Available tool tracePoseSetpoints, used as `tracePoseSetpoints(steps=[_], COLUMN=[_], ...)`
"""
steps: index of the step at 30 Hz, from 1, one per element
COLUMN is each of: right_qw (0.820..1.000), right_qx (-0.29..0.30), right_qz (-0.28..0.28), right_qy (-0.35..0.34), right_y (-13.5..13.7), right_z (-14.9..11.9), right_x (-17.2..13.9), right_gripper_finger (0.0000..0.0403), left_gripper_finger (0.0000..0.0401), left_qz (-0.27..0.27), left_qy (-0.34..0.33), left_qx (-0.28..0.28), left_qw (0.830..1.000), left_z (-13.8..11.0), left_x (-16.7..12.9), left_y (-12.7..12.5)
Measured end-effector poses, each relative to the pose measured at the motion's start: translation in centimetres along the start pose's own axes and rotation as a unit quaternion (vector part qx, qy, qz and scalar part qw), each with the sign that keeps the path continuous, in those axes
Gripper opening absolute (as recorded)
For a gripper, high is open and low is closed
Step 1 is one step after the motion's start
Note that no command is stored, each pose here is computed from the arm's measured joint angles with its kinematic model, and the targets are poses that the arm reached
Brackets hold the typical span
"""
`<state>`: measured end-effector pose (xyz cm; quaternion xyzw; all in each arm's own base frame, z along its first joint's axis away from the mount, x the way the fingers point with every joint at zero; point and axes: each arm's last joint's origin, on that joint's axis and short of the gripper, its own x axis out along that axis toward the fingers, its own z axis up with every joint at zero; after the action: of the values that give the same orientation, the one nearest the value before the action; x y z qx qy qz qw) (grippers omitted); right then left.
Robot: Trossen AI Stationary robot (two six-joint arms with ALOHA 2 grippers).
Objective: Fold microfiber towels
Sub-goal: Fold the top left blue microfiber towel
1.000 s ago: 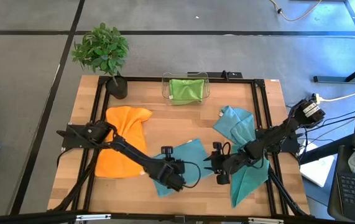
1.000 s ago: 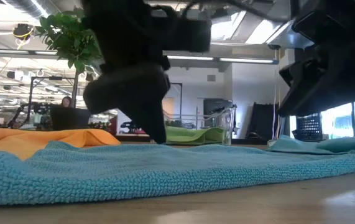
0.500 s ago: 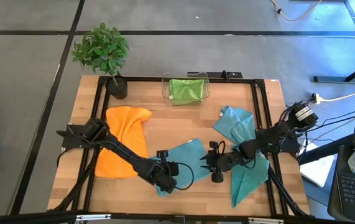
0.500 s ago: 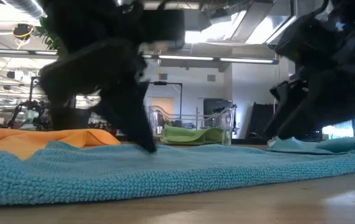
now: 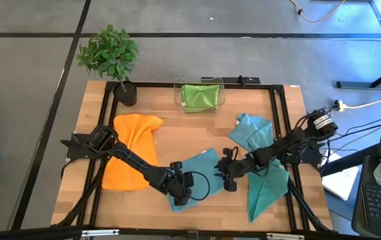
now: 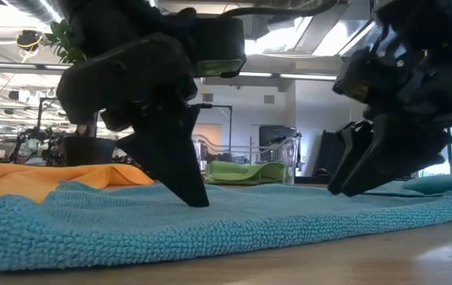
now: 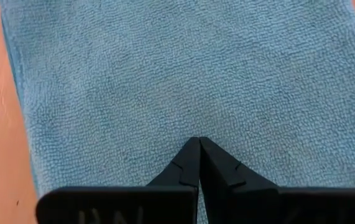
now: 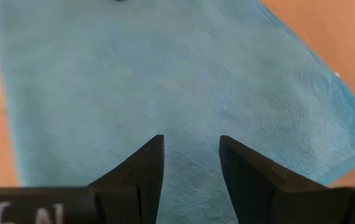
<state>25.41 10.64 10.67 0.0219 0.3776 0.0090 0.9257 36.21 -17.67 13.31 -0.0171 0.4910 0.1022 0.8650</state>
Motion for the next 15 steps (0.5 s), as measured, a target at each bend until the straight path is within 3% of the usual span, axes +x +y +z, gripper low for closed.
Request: tracePoseSetpoints(steps=[9, 15], right_qw=[0.999, 1.0], right_qx=[-0.007, -0.008], right_qz=[-0.034, -0.022], right_qy=[0.013, -0.007], right_y=[-2.5, -4.2], right_z=[0.1, 0.7], right_x=[1.4, 2.5], right_gripper_finger=[0.0157, 0.0157], left_gripper_finger=[0.0001, 0.0004], left_qz=[-0.009, -0.006], left_qy=[-0.002, -0.002], left_qx=[-0.041, -0.084], left_qw=[0.999, 0.996], left_z=[0.3, 0.8], left_x=[0.1, 0.6], left_y=[0.2, 1.0])
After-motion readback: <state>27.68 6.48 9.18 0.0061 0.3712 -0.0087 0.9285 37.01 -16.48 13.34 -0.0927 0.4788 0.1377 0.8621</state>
